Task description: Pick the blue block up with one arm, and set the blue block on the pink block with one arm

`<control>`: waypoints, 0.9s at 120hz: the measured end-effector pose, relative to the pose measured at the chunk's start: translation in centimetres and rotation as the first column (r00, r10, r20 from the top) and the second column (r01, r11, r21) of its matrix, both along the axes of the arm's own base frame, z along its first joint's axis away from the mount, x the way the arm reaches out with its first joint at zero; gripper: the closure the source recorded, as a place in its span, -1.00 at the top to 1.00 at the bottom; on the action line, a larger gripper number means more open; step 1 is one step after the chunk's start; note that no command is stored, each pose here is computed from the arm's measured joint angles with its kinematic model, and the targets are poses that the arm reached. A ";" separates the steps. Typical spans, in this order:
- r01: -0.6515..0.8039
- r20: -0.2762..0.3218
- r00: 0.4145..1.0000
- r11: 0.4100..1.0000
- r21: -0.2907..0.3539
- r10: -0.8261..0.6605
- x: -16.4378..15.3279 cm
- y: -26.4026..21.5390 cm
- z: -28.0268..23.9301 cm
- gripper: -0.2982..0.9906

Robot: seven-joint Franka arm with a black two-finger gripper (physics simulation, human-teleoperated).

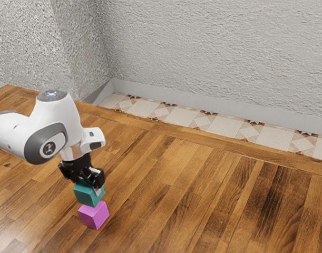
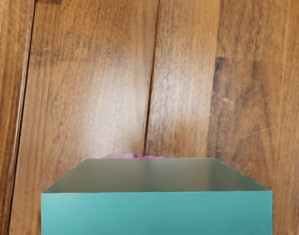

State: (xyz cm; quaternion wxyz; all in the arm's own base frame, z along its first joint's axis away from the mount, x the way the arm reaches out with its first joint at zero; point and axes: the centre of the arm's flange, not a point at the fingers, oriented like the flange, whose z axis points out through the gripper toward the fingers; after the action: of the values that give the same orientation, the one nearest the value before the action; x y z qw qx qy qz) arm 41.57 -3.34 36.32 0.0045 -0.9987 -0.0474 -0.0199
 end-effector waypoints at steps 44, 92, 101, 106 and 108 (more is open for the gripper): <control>-0.040 -0.034 0.999 0.999 0.003 0.040 -0.5 0.0 -1.0 0.00; -0.075 0.060 0.995 0.995 -0.065 0.079 7.3 1.0 7.7 0.45; -0.114 0.123 0.984 0.986 -0.122 0.129 12.9 3.0 15.8 0.47; -0.132 0.132 0.980 0.981 -0.142 0.151 14.3 4.5 19.4 0.48; -0.141 0.128 0.979 0.979 -0.147 0.160 14.6 5.2 20.4 0.49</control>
State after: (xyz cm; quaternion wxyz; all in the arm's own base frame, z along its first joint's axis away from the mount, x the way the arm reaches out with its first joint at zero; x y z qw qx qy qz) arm 56.18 1.88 56.75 -0.0657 -0.9863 -0.1247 -0.0855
